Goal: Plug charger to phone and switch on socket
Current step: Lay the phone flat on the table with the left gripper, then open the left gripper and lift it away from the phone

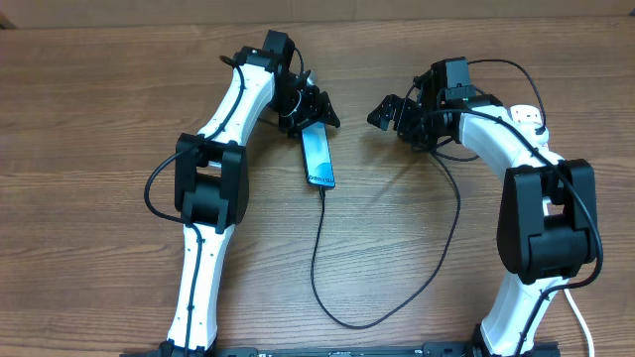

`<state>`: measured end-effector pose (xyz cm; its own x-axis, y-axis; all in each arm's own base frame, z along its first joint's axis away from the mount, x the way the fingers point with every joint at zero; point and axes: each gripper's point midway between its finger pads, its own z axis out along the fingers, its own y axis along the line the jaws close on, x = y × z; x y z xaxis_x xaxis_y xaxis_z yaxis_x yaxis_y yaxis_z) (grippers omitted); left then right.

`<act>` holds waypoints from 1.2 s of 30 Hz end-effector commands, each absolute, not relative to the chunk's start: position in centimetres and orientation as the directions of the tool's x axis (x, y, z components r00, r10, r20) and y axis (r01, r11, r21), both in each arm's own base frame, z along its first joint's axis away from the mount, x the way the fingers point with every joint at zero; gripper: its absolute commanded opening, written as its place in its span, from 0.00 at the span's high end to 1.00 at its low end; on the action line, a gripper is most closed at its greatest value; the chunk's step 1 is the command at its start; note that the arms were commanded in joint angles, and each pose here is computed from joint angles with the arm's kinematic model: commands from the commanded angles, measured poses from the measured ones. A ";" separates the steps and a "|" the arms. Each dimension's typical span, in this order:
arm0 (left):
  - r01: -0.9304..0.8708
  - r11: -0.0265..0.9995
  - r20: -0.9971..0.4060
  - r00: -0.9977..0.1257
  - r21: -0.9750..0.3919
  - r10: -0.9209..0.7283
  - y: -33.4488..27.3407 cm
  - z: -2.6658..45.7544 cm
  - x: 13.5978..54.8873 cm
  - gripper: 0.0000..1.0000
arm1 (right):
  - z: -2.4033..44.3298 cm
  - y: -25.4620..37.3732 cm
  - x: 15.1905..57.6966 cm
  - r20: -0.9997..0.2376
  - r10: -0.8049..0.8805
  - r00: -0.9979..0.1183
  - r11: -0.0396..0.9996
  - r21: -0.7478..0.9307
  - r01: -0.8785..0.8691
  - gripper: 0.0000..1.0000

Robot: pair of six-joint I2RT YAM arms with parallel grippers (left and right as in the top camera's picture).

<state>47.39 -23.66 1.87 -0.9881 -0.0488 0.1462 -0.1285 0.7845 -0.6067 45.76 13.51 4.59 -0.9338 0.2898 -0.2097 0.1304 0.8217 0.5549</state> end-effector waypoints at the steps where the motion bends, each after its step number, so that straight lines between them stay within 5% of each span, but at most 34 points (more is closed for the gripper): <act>1: -0.180 0.888 0.179 -0.977 -0.423 -0.112 -20.7 -2.1 46.5 0.31 | 5.2 13.7 46.2 -0.231 0.281 -0.931 0.821 0.561 0.109 0.00; 36: -0.191 0.964 0.234 -0.961 -0.187 -0.145 -16.5 -3.1 44.0 0.12 | 5.2 13.7 46.3 -0.233 0.281 -0.931 0.821 0.561 0.107 0.00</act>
